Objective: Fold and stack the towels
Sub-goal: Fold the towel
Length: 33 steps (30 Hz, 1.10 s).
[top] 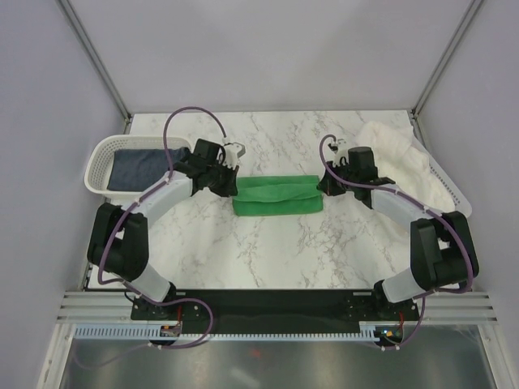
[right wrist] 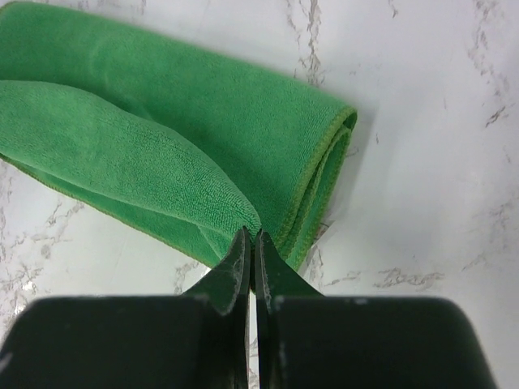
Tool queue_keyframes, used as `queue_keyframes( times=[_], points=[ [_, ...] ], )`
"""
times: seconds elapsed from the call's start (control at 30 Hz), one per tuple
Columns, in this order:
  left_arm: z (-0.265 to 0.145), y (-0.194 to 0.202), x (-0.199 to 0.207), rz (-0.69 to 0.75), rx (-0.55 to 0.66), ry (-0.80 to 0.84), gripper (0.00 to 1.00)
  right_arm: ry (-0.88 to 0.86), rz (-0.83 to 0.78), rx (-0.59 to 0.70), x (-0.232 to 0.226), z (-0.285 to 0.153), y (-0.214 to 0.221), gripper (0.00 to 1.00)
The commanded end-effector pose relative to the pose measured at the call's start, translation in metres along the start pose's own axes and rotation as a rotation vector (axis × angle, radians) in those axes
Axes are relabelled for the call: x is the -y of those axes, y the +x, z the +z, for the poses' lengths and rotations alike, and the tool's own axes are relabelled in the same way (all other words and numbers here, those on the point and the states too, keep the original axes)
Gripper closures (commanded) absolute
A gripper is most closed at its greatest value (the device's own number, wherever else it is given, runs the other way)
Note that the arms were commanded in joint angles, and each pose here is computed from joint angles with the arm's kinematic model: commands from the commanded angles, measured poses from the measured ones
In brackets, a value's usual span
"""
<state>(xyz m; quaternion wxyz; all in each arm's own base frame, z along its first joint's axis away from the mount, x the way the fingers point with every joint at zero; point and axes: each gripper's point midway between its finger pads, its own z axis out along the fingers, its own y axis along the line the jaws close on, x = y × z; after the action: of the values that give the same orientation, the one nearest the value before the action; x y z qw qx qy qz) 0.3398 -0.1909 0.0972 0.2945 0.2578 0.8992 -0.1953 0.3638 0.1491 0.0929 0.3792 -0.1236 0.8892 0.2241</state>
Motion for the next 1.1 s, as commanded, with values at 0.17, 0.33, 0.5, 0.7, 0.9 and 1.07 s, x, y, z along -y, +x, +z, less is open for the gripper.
queue_keyframes(
  times=[0.17, 0.33, 0.5, 0.7, 0.9, 1.07],
  points=[
    [-0.001, 0.008, 0.010, -0.003, -0.004, -0.045, 0.98, 0.023, 0.021, 0.036, -0.001, -0.006, 0.009, 1.00],
    [0.006, 0.024, 0.007, -0.013, -0.064, -0.077, 0.97, 0.047, 0.044, 0.018, 0.003, -0.005, 0.019, 1.00],
    [0.006, 0.031, 0.009, -0.005, -0.086, -0.094, 0.98, 0.042, 0.053, 0.007, 0.000, -0.006, 0.026, 0.99],
    [0.003, 0.040, 0.007, -0.006, -0.112, -0.113, 0.95, 0.058, 0.063, -0.020, 0.002, -0.003, 0.037, 0.89],
    [0.004, 0.052, 0.012, -0.018, -0.166, -0.092, 0.83, 0.092, 0.062, 0.007, 0.003, -0.014, 0.030, 0.63],
    [-0.009, 0.052, 0.024, -0.013, -0.170, -0.039, 0.63, 0.125, 0.071, 0.025, 0.002, -0.028, 0.016, 0.61]
  ],
)
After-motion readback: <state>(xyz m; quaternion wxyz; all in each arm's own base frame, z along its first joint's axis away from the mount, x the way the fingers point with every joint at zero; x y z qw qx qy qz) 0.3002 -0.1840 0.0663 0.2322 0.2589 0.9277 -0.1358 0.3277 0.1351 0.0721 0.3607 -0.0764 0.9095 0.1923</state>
